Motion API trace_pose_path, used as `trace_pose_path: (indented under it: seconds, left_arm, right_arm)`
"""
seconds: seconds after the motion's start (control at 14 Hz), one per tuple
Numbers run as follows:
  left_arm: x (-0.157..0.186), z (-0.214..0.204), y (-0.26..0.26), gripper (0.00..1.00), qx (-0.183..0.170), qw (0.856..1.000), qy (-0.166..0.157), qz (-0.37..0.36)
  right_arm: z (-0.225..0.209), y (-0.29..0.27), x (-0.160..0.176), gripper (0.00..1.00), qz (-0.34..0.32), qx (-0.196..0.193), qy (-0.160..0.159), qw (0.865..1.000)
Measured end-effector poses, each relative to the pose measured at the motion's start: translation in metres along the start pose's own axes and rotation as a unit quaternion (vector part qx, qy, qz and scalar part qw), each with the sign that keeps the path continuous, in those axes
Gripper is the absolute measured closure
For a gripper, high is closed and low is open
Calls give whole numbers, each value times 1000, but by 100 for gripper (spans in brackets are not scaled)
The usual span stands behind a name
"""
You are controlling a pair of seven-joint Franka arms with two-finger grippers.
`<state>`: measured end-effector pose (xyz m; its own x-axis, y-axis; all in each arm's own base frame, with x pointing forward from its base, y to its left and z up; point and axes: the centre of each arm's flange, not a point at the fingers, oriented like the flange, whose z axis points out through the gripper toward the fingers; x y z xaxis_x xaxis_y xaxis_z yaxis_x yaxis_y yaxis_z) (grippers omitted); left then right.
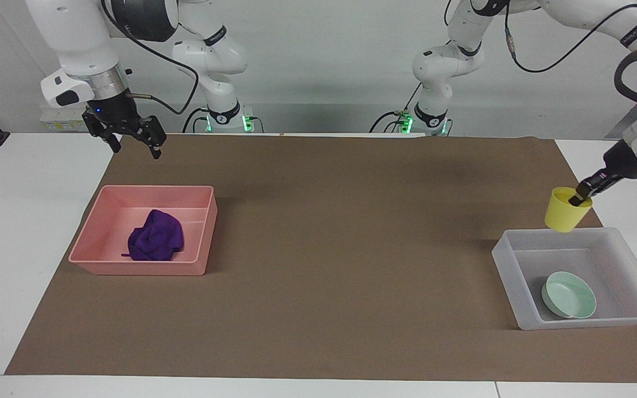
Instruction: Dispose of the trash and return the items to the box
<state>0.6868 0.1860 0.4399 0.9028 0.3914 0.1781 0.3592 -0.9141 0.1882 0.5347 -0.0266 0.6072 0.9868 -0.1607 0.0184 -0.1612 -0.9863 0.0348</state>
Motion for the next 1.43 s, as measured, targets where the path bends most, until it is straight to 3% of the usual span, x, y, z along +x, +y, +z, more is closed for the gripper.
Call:
trace_pose_path:
  seconds: [0.21, 0.64, 0.93, 1.21, 1.43]
  left_arm:
    - [9, 51, -2, 95, -3, 1000, 2, -2]
    - [1, 69, -2, 94, -1, 999, -42, -1]
    - [1, 71, -1, 49, -1, 999, -45, 3]
    - [14, 37, 12, 2, -7, 1000, -13, 11]
    - [3, -18, 35, 0, 24, 998, -33, 49]
  right_arm:
    - [-30, -2, -12, 0, -8, -3, -29, 1000]
    - [-32, -6, -5, 0, -26, 1, -19, 999]
    - [-30, -12, -5, 0, -33, 0, -21, 999]
    - [-30, -13, -3, 0, -33, 2, -9, 999]
    - [-29, -14, -3, 0, -34, 2, -10, 999]
